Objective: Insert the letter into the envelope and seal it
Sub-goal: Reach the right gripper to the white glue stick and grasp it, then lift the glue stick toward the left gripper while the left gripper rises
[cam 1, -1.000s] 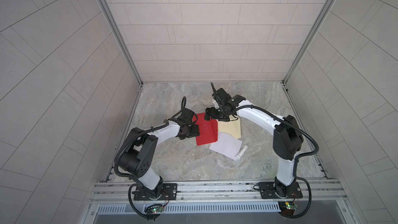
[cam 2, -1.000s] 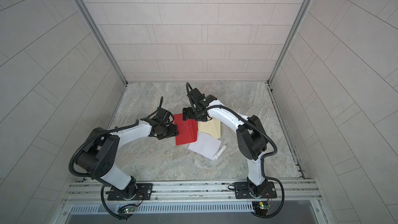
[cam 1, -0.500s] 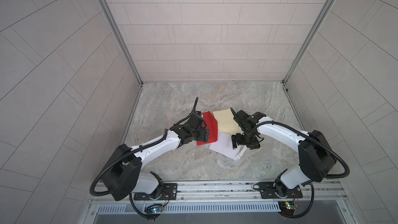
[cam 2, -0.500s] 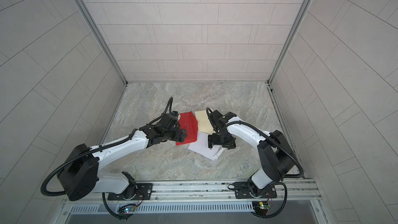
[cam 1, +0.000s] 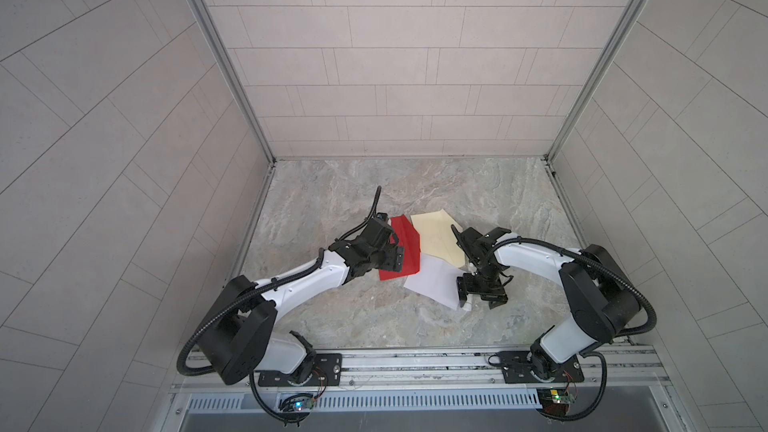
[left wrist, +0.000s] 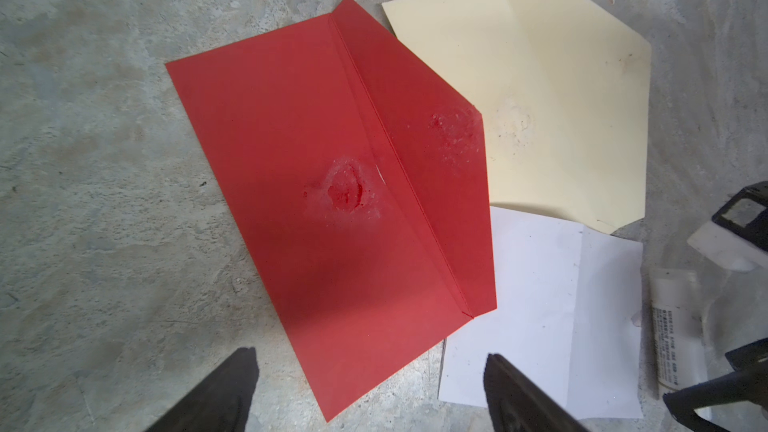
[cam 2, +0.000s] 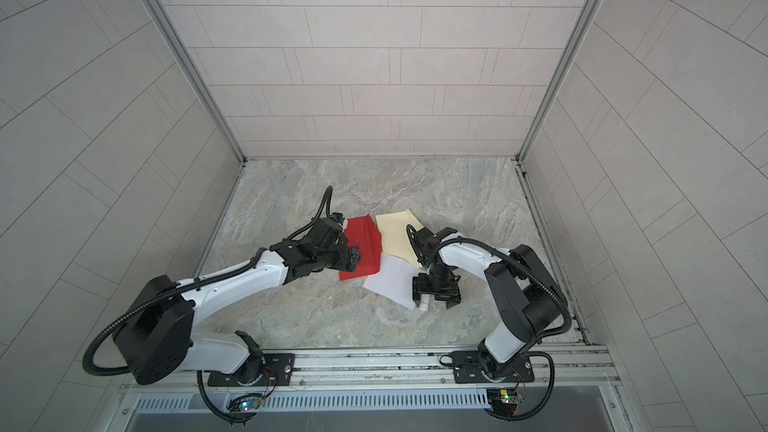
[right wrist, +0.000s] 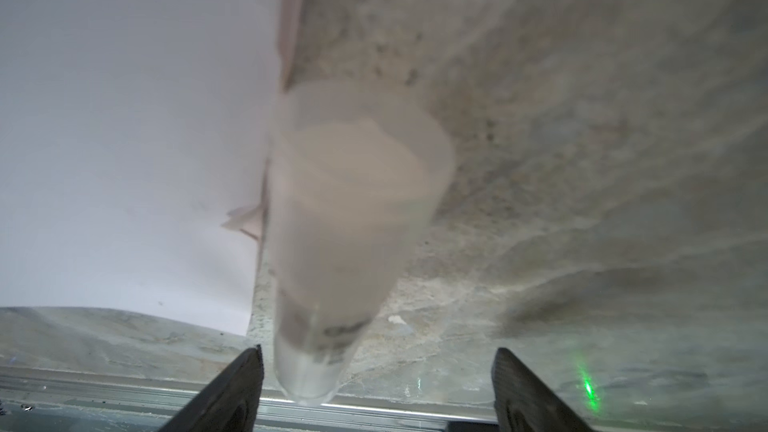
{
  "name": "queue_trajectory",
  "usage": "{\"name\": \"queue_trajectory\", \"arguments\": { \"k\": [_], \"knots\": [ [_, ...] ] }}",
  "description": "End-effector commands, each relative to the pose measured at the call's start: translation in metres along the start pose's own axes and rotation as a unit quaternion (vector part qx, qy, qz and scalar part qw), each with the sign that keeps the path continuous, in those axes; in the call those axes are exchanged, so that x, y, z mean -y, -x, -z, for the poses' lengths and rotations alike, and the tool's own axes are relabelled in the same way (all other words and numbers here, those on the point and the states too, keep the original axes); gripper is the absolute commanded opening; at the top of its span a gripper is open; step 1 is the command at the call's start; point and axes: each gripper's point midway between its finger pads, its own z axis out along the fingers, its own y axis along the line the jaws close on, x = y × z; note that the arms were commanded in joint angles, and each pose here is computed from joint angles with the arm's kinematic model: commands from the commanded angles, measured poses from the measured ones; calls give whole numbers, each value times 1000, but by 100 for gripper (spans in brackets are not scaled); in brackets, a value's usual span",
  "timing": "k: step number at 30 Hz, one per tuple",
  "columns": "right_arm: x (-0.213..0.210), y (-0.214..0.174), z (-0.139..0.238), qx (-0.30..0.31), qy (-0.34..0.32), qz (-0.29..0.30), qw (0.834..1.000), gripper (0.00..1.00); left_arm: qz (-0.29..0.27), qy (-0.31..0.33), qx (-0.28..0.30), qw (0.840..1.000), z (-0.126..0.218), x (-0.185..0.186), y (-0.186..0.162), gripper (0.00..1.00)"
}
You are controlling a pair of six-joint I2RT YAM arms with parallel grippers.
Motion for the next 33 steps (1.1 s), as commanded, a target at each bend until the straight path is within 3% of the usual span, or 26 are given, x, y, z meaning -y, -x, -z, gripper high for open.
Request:
{"name": "queue_trajectory", "arguments": {
  "k": [1, 5, 8, 12, 14, 17, 22, 27, 33],
  "knots": [
    [16, 2, 2, 17, -31, -9, 999, 82, 9, -5, 1, 1000, -3, 4, 2, 92],
    [18, 6, 0, 28, -31, -6, 999, 63, 16, -14, 3, 1000, -3, 9, 7, 92],
    [14, 8, -3, 32, -18, 1, 999, 41, 27, -40, 3, 999, -4, 20, 12, 89],
    [11, 10, 4, 49, -7, 13, 999, 10, 47, -103, -9, 994, -6, 43, 18, 89],
    [2, 16, 17, 77, 14, 26, 997, 1, 43, -142, -18, 989, -5, 59, 22, 89],
    [-20, 33, 49, 145, 60, 55, 986, 0, 55, -207, -31, 976, 0, 82, 36, 85],
    [-65, 66, 111, 253, 141, 99, 952, 0, 89, -315, -30, 944, 16, 118, 72, 85],
    [-106, 77, 149, 294, 221, 139, 919, 0, 90, -395, -22, 914, 45, 145, 93, 86],
    [-147, 57, 172, 289, 304, 219, 881, 0, 100, -390, -14, 915, 55, 139, 91, 85]
  ]
}}
